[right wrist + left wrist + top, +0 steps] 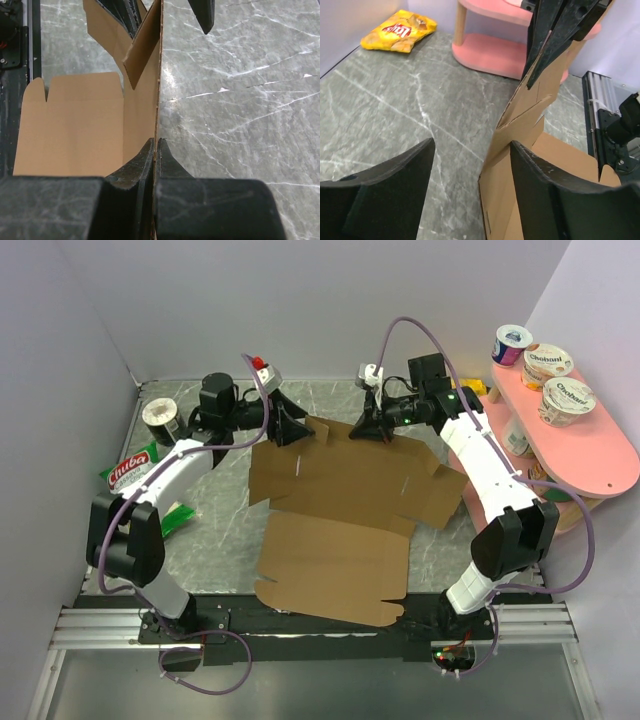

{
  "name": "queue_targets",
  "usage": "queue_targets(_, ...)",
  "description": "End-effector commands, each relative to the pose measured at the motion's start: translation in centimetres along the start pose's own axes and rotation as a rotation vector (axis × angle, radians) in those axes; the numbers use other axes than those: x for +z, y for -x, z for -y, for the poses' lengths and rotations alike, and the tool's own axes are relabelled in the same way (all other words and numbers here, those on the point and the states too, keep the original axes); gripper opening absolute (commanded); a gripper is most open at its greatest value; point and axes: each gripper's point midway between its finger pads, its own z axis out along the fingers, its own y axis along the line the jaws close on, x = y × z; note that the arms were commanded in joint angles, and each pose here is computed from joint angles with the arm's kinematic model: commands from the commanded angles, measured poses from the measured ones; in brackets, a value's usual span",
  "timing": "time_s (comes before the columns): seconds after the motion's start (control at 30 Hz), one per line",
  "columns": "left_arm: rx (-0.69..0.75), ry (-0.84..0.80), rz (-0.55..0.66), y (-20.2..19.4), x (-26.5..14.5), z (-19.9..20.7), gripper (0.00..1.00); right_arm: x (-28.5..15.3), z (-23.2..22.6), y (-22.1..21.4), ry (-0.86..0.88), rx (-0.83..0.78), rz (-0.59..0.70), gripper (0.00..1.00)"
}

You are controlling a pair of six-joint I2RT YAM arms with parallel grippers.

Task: Fold the paper box

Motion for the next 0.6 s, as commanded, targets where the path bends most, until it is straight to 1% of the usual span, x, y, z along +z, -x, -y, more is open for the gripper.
queue_targets(0.0,0.095,-0.083,0.063,3.0,0.9,1.0,0.64,0.0,-0.6,1.6,0.047,-0.028,0.042,0.00)
queue_targets(0.1,0.096,-0.105,0.068,3.0,1.2,1.2,0.61,0.0,-0.7,1.6,0.056,-0.023,0.040,0.00)
queue_targets(0.17,0.097,-0.112,0.069,3.1,1.4,1.2,0.57,0.0,-0.7,1.6,0.056,-0.024,0.040,0.00)
queue_targets(0.2,0.096,-0.108,0.067,3.1,1.5,1.2,0.54,0.1,-0.6,1.5,0.057,-0.023,0.040,0.00)
queue_targets(0.3,0.092,-0.076,0.071,3.0,1.8,0.6,0.51,0.2,-0.6,1.4,0.059,-0.016,0.039,0.00)
queue_targets(0.43,0.081,0.061,0.096,3.1,2.0,-1.0,0.49,0.2,-0.7,1.4,0.061,-0.015,0.041,0.00)
queue_targets(0.47,0.071,0.121,0.105,3.2,1.9,-1.8,0.49,0.2,-0.6,1.4,0.061,-0.013,0.042,0.00)
queue_targets(0.53,0.068,0.159,0.110,3.0,2.0,-2.1,0.49,0.2,-0.7,1.5,0.062,-0.015,0.046,0.00)
queue_targets(0.57,0.063,0.205,0.113,2.9,1.9,-2.8,0.47,0.2,-0.9,1.6,0.069,-0.014,0.050,0.00)
